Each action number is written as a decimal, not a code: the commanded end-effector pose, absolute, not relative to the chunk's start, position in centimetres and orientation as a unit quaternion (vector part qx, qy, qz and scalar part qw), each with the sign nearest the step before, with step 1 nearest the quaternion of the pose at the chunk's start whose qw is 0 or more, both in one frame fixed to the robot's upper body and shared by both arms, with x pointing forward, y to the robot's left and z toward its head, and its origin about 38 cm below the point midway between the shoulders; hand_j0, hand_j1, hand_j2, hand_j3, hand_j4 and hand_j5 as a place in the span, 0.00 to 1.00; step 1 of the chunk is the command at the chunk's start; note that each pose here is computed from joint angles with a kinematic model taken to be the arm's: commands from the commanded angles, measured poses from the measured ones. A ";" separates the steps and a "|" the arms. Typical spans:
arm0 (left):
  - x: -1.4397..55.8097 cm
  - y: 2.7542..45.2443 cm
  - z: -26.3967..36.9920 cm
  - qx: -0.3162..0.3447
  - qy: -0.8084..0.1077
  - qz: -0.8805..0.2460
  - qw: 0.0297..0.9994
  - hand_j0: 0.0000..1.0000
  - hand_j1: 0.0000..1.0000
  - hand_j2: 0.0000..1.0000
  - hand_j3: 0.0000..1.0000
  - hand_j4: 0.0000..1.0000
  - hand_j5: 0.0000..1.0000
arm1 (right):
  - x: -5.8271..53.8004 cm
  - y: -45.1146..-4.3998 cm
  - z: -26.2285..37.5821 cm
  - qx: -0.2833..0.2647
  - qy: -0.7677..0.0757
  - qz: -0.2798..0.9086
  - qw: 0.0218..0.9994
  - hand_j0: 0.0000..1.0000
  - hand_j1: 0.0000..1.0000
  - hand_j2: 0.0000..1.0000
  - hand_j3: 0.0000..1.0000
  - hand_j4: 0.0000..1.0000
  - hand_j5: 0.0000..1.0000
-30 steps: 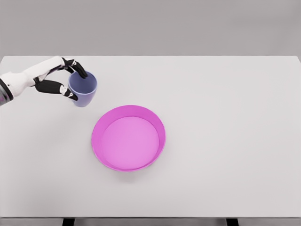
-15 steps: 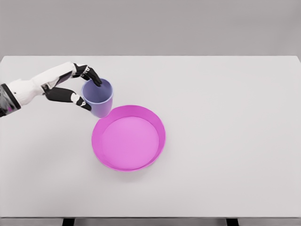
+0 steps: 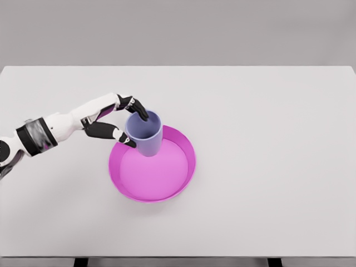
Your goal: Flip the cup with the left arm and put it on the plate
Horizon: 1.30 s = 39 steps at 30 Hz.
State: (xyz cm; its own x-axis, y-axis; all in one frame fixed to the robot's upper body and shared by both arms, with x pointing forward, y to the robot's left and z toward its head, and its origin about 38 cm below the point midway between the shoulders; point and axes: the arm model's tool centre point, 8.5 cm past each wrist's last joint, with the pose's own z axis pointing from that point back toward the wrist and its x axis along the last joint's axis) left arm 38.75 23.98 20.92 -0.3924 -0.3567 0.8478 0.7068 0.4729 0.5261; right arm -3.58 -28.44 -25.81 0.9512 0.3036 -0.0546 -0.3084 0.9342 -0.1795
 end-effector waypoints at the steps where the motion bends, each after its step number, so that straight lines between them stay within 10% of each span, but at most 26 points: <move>1: 38.8 23.4 20.8 -0.128 -0.672 -0.500 0.531 0.50 0.50 0.50 0.50 0.50 0.50 | -3.6 -28.5 -25.8 -0.093 0.013 0.155 0.983 1.00 1.00 1.00 1.00 1.00 1.00; 18: 38.2 22.5 17.6 -0.118 -0.658 -0.509 0.542 0.52 0.52 0.52 0.52 0.52 0.52 | -3.6 -28.5 -25.8 -0.093 0.013 0.155 0.983 1.00 1.00 1.00 1.00 1.00 1.00; 23: 38.2 22.5 17.7 -0.118 -0.659 -0.508 0.542 0.93 0.93 0.93 0.93 0.93 0.93 | -3.6 -28.5 -25.8 -0.093 0.013 0.156 0.983 1.00 1.00 1.00 1.00 1.00 1.00; 39: 38.6 26.4 19.3 -0.078 -0.651 -0.516 0.551 1.00 1.00 1.00 1.00 1.00 1.00 | -3.6 -28.5 -25.8 -0.093 0.013 0.155 0.983 1.00 1.00 1.00 1.00 1.00 1.00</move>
